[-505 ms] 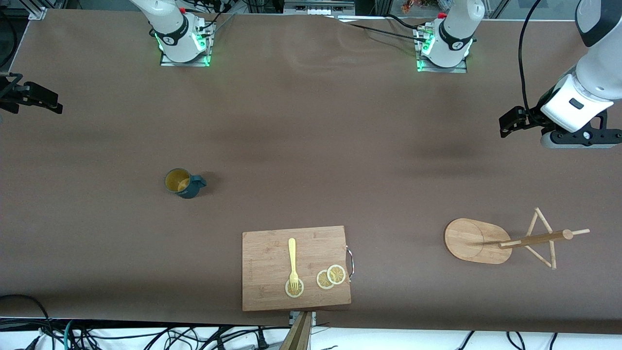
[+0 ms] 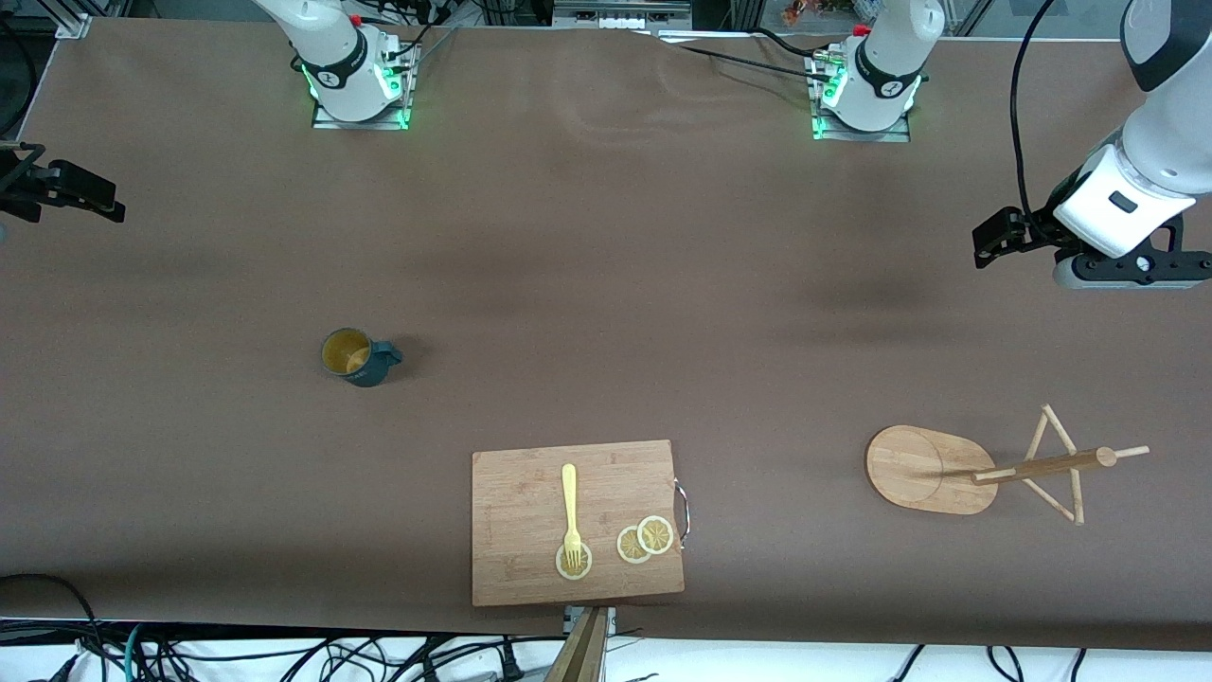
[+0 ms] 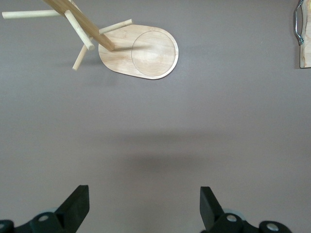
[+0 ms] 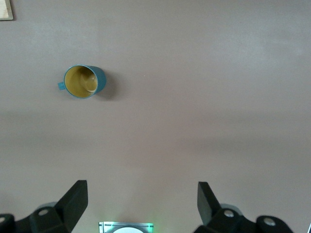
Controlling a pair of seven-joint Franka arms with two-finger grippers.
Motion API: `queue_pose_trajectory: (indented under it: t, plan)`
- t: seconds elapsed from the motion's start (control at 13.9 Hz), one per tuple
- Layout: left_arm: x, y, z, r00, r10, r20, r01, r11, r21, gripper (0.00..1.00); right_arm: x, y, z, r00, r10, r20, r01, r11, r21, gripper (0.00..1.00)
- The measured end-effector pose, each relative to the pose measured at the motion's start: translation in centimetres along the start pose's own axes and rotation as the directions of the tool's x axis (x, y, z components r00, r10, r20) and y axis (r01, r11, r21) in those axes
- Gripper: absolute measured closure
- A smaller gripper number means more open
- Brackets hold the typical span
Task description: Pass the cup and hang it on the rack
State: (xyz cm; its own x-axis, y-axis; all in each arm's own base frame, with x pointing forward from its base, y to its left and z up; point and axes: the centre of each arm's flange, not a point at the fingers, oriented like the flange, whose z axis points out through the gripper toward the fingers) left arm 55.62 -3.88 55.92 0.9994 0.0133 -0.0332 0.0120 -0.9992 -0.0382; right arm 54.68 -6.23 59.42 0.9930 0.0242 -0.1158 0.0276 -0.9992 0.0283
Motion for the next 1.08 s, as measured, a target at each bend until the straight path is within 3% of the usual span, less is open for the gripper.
queue_pose_trajectory:
  t: [1.08]
  plan:
    - [0.0, 0.0, 0.0, 1.0, 0.0, 0.0, 0.0, 1.0, 0.0, 0.0, 0.18, 0.0, 0.28, 1.0, 0.0, 0.005, 0.0, 1.0, 0.0, 0.0]
